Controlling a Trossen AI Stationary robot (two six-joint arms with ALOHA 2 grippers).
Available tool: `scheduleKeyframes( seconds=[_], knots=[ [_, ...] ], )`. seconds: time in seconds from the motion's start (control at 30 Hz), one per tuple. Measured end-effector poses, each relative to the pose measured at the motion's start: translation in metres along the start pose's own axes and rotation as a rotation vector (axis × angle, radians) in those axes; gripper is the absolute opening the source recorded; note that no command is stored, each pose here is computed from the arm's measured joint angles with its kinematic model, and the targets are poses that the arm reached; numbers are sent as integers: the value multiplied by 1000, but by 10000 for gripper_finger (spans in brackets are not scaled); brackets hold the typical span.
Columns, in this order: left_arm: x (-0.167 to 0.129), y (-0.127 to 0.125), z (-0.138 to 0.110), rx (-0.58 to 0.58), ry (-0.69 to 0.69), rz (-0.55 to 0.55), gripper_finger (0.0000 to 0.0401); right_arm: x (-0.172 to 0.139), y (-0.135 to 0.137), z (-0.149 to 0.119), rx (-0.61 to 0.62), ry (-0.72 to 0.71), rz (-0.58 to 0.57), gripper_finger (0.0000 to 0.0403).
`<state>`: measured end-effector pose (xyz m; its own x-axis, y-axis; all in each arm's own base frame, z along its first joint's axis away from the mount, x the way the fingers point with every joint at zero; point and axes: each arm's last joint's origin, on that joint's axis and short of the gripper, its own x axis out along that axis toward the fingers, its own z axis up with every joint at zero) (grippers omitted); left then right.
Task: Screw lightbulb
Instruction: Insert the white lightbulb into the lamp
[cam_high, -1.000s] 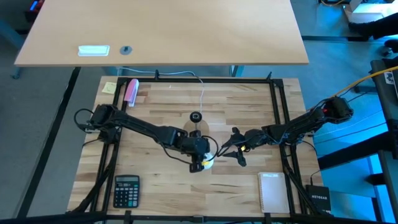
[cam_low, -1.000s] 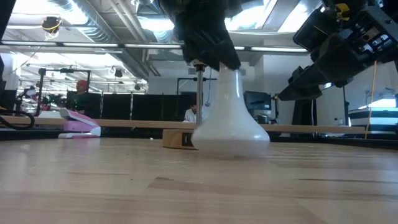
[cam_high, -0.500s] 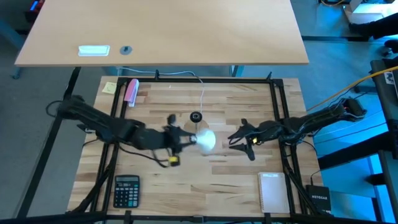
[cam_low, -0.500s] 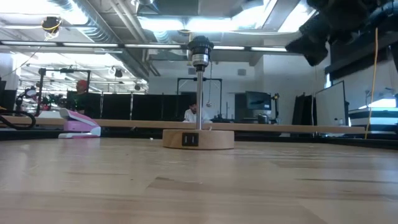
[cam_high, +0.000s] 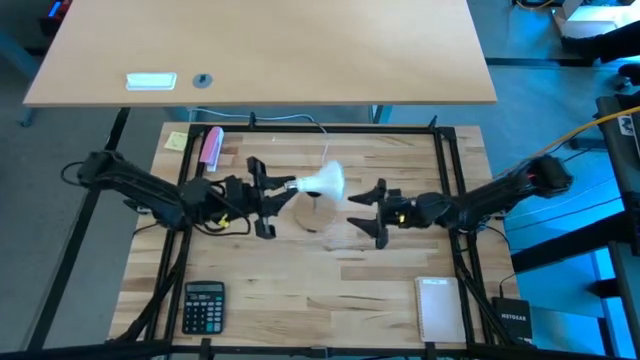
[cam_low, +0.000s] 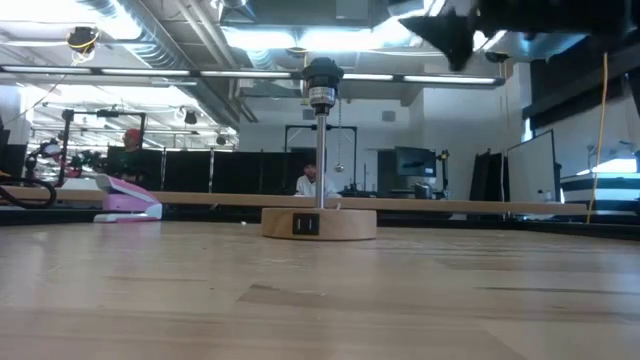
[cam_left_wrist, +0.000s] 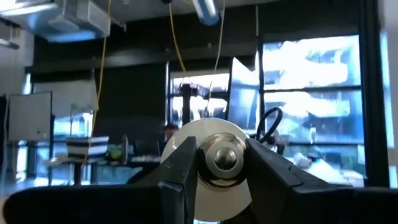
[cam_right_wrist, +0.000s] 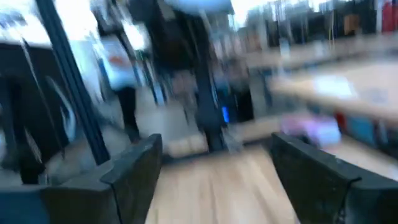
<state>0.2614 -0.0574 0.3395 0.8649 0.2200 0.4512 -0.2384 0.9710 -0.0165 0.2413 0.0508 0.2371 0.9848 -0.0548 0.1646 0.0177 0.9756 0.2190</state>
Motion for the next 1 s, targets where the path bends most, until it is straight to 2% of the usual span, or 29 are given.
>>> scheduleKeyframes(
  seconds=[0.1,0.17,0.3,0.4,0.53,0.77,1.0],
  knots=[
    [6,4,-12,-12,-34,-24,94,12,-4,-6,0,-161,29,310],
    [10,5,-19,-32,-47,-44,94,21,-9,-13,3,-209,18,309],
    [15,6,-34,-62,-22,-53,94,41,-12,-20,12,-240,66,295],
    [16,4,-41,-78,-4,-55,94,49,-8,-16,-8,-267,93,282],
    [14,-2,-44,-89,39,-78,94,46,-7,1,-46,-328,73,263],
    [10,-10,-50,-101,126,-100,94,37,-4,26,-80,-330,37,225],
    [10,-9,-58,-111,200,-107,94,47,-1,33,-111,-258,30,212]
  ],
)
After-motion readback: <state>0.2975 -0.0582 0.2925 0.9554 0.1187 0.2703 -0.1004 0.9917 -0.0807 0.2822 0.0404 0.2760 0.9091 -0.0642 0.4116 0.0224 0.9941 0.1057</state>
